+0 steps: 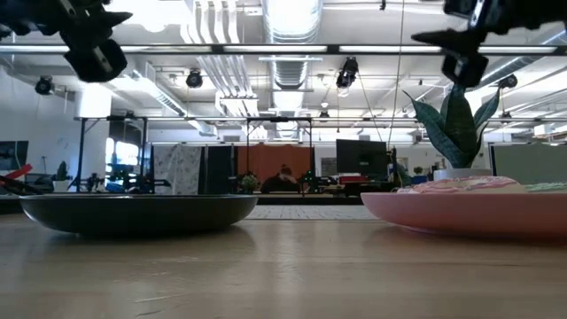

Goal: Pick & Place donuts
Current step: Return to Home Position

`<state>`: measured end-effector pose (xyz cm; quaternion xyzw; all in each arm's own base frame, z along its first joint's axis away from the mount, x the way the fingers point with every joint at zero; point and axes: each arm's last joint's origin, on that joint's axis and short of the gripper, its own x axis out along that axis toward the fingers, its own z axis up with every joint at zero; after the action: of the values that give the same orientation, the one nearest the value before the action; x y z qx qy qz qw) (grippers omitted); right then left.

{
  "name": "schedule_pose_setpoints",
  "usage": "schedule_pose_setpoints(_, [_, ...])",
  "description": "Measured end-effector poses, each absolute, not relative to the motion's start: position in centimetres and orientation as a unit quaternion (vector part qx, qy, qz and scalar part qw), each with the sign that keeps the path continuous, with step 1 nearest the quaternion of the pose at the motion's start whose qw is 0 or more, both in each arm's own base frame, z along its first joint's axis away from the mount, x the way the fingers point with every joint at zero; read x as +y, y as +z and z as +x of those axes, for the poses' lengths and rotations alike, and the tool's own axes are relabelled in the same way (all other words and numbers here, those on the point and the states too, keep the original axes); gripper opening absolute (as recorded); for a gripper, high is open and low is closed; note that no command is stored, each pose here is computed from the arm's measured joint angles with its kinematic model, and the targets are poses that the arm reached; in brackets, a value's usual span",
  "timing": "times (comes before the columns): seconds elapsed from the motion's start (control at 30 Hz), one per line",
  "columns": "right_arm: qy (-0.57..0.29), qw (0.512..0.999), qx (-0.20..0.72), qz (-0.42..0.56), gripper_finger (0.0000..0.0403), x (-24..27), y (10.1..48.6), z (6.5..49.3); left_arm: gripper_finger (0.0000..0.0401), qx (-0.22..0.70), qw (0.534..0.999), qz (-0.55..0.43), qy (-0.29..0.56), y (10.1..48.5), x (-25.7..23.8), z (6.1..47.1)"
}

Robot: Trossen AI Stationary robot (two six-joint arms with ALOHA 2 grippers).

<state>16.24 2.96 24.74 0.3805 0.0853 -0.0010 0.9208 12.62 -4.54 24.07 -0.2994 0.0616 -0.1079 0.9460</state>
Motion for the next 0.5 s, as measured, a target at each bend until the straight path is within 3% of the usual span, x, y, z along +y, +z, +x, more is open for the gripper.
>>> schedule_pose_setpoints(0.23, [-0.01,0.935,0.016,0.355,0.0194,2.1,23.4,13.1,0.0103,0.006,0.972,-0.232,-0.04,24.8,-3.0,10.3])
schedule_pose_setpoints(0.5, [-0.017,0.939,0.022,0.341,0.0194,1.8,20.0,11.8,0.0103,0.012,0.976,-0.217,-0.02,24.3,-2.1,8.3])
